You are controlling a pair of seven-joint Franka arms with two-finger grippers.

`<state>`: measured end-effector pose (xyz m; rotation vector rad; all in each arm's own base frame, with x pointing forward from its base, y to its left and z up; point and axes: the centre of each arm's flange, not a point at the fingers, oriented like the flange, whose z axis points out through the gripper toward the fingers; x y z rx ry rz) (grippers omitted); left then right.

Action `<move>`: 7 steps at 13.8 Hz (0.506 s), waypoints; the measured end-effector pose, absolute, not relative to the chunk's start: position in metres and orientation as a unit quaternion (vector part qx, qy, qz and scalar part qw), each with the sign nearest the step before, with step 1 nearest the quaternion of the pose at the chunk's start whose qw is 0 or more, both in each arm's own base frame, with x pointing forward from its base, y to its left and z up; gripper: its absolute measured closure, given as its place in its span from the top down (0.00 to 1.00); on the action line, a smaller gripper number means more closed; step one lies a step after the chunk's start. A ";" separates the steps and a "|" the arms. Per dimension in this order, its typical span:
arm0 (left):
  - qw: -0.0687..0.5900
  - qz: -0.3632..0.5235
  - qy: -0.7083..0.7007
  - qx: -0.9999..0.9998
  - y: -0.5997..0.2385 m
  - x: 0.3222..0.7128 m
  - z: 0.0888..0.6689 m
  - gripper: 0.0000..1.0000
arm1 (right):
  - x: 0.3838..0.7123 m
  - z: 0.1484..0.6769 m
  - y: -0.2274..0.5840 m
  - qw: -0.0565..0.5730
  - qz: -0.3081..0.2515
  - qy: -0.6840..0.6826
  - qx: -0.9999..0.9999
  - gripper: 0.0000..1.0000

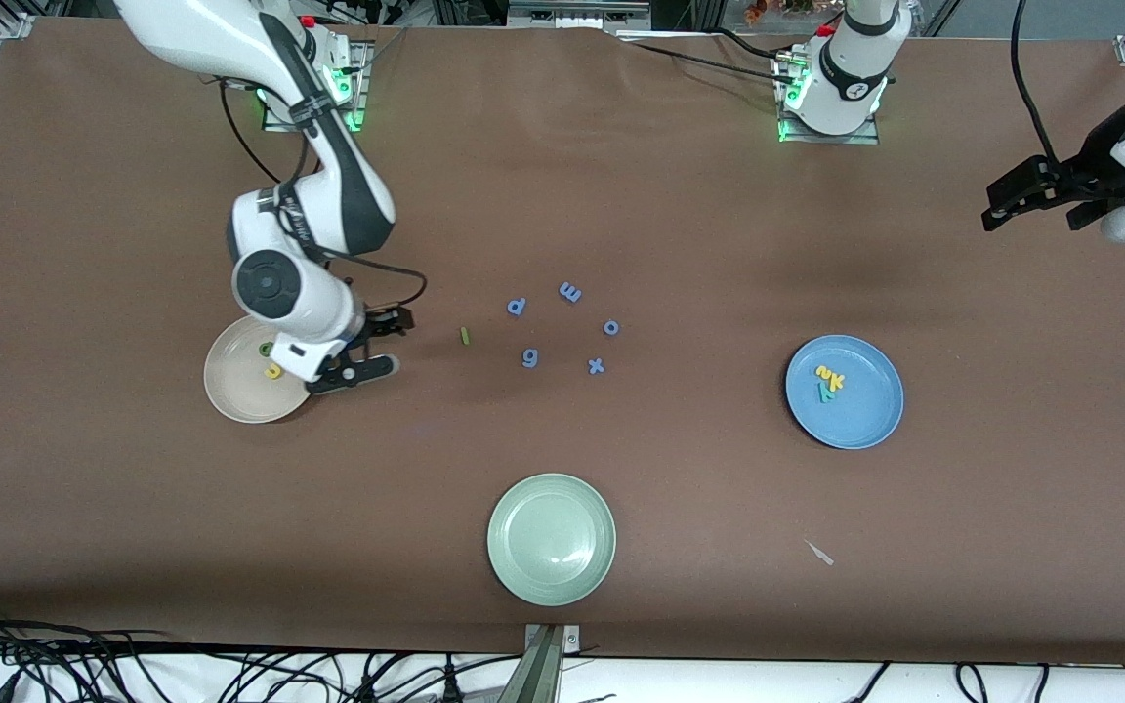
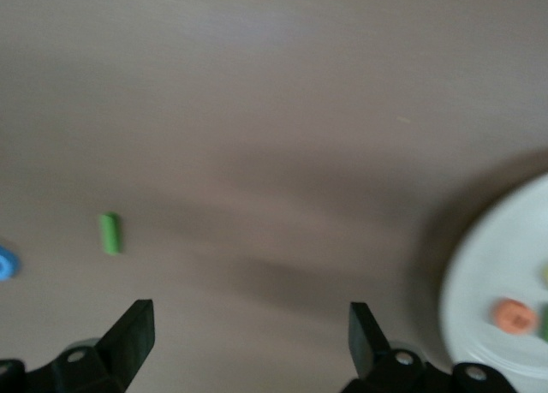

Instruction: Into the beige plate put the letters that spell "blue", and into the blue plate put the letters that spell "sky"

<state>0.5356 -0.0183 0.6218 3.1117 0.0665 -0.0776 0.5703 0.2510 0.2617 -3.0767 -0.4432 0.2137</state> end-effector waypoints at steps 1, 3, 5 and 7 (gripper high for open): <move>0.014 -0.025 0.020 0.999 -0.018 0.536 0.622 1.00 | 0.566 0.256 0.266 0.015 0.062 -0.145 -0.987 1.00; 0.014 -0.025 0.019 0.999 -0.018 0.536 0.621 1.00 | 0.557 0.240 0.293 0.015 0.048 -0.141 -0.989 1.00; 0.014 -0.026 0.018 0.999 -0.018 0.536 0.621 1.00 | 0.546 0.221 0.320 0.013 0.036 -0.121 -0.992 1.00; 0.014 -0.026 0.017 0.999 -0.018 0.536 0.621 1.00 | 0.536 0.205 0.338 0.011 0.031 -0.110 -0.993 1.00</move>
